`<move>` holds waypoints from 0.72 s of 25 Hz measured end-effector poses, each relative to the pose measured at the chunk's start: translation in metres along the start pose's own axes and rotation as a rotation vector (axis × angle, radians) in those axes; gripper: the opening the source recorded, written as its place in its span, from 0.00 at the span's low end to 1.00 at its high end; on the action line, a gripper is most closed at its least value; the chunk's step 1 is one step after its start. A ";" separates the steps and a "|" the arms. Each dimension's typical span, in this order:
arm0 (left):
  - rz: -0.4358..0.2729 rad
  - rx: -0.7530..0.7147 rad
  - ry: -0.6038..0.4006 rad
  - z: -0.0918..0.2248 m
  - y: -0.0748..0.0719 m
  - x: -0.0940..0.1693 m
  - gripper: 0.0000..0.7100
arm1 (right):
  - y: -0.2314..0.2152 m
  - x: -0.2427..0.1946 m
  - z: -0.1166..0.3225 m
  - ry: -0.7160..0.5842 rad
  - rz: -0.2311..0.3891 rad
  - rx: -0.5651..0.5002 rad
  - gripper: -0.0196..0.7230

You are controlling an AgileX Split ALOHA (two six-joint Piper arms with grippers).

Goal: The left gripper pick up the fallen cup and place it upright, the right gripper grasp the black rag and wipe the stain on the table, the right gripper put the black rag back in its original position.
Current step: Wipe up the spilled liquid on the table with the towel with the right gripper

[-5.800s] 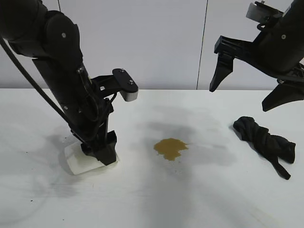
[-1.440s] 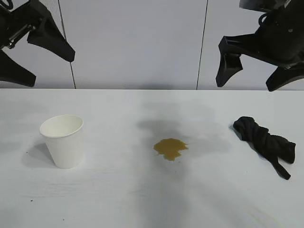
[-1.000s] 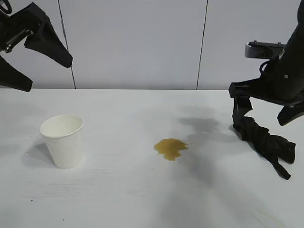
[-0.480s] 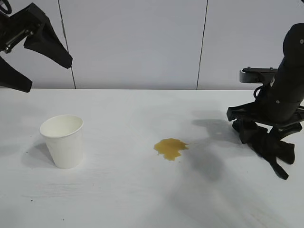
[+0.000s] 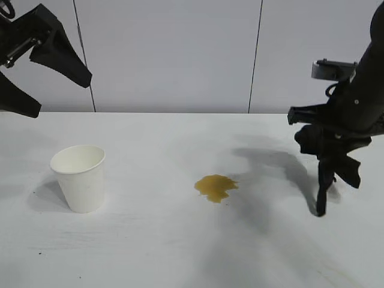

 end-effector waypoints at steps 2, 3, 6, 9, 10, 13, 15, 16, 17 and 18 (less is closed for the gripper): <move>0.000 0.000 0.000 0.000 0.000 0.000 0.98 | 0.026 0.014 -0.004 -0.037 -0.058 0.030 0.17; 0.000 0.000 0.000 0.000 0.000 0.000 0.98 | 0.039 0.018 -0.005 -0.044 -0.086 0.043 0.17; 0.000 0.000 0.000 0.000 0.000 0.000 0.98 | 0.080 0.023 -0.001 -0.048 -0.155 0.115 0.17; 0.000 0.000 0.000 0.000 0.000 0.000 0.98 | 0.116 0.019 0.004 -0.067 -0.200 0.195 0.17; 0.000 0.000 0.000 0.000 0.000 0.000 0.98 | 0.123 0.015 0.005 -0.074 -0.208 0.210 0.17; 0.000 0.000 0.000 0.000 0.000 0.000 0.98 | 0.140 -0.008 0.015 -0.044 -0.218 0.243 0.17; 0.000 0.000 0.000 0.000 0.000 0.000 0.98 | 0.143 -0.025 0.021 -0.016 -0.214 0.248 0.17; 0.000 0.000 0.000 0.000 0.000 0.000 0.98 | 0.143 -0.034 0.024 -0.003 -0.210 0.248 0.17; 0.000 0.000 0.000 0.000 0.000 0.000 0.98 | 0.144 -0.040 0.026 0.001 -0.207 0.248 0.17; 0.000 0.000 0.000 0.000 0.000 0.000 0.98 | 0.144 -0.046 0.028 0.006 -0.205 0.247 0.17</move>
Point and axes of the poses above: a point on each arm's last joint axis where the gripper is mounted, x pointing back along that axis away from the gripper, y along the wrist's bending axis when the last joint is at zero, z = x × y, the point moved 2 cm from there along -x, pointing out along that axis toward the gripper, and after that the axes turned 12 degrees about x, right-handed, at the moved point
